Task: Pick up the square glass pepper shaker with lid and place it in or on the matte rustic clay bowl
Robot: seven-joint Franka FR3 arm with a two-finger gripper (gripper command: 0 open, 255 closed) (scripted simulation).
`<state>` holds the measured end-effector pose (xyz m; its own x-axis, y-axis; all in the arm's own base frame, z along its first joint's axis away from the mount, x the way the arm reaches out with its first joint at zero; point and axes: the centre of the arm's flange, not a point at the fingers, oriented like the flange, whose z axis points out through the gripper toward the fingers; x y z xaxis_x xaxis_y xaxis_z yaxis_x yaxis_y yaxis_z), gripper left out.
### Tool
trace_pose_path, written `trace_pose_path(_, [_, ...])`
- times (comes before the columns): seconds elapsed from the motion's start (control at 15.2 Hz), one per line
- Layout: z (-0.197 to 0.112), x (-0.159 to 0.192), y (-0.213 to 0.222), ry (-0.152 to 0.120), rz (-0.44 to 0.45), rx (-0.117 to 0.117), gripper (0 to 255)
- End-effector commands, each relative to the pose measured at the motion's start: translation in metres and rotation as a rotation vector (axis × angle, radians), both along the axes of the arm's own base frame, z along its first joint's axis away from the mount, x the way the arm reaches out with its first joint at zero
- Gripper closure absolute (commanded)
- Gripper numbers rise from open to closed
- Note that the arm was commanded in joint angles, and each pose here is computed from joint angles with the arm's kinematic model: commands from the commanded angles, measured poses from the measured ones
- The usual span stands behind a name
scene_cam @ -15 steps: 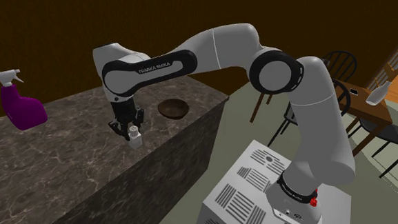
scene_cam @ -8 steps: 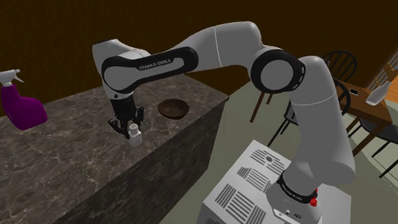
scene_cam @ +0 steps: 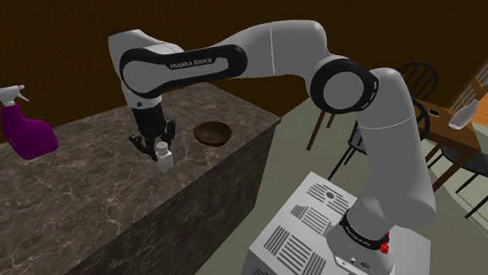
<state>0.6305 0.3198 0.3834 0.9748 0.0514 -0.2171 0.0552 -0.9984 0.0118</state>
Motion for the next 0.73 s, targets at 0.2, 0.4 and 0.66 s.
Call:
trace_pose_path(0.2, [0.027, -0.001, 0.000, 0.000, 0.000, 0.000, 255])
trace_pose_path(0.4, [0.043, -0.001, 0.000, 0.000, 0.000, 0.000, 255])
trace_pose_path(0.66, [0.064, -0.001, 0.000, 0.000, 0.000, 0.000, 255])
